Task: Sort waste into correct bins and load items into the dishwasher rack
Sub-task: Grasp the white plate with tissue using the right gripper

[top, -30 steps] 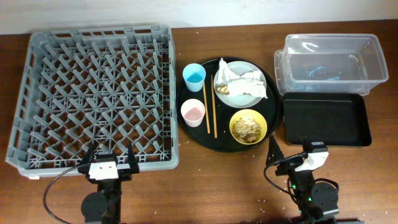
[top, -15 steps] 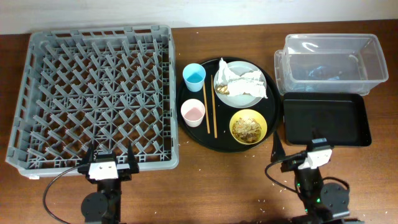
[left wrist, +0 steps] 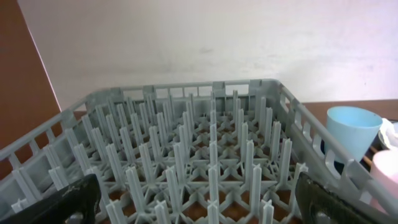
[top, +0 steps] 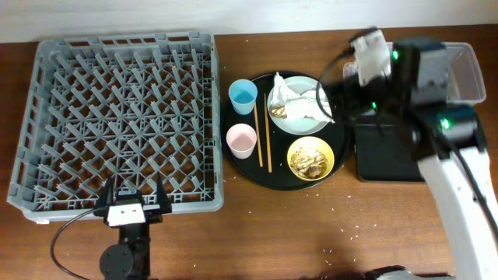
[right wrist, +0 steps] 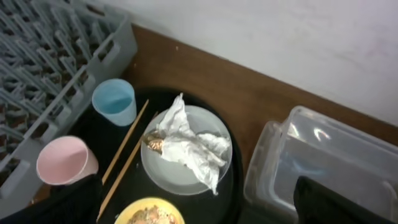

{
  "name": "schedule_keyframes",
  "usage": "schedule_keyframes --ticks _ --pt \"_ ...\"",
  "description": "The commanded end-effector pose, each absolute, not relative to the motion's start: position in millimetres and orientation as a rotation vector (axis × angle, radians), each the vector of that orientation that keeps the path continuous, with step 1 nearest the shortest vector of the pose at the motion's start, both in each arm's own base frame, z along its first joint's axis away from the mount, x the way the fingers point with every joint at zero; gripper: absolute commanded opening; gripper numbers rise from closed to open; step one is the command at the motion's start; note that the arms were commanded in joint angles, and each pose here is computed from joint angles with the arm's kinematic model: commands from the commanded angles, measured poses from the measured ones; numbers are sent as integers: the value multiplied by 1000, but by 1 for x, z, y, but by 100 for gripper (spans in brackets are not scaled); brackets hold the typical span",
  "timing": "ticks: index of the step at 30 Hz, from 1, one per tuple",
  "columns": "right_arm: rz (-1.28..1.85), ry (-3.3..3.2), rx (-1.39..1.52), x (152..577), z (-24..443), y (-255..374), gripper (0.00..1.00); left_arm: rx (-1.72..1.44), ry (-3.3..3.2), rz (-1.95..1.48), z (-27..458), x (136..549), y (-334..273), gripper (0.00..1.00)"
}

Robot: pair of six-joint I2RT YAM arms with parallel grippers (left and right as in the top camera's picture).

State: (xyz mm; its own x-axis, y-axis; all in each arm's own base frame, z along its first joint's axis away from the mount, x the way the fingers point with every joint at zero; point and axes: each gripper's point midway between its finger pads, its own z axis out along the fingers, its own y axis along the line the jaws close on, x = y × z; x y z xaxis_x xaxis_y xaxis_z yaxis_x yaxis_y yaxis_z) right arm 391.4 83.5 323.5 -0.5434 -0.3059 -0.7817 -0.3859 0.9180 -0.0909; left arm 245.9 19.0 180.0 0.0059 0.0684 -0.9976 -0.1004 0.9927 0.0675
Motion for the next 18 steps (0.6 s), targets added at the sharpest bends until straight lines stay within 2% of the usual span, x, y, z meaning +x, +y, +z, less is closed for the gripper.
schedule_keyframes --ticks 1,8,11,18 --pt "127 2173 -510 416 322 92 99 -12 1506 141 193 245 18 99" --pt "119 2261 -606 447 267 99 100 7 1568 125 220 240 15 99" --pt "153 2313 -750 459 222 110 96 9 1614 124 212 244 15 99" --pt "186 2437 -821 481 137 121 95 14 1736 123 183 241 15 99"
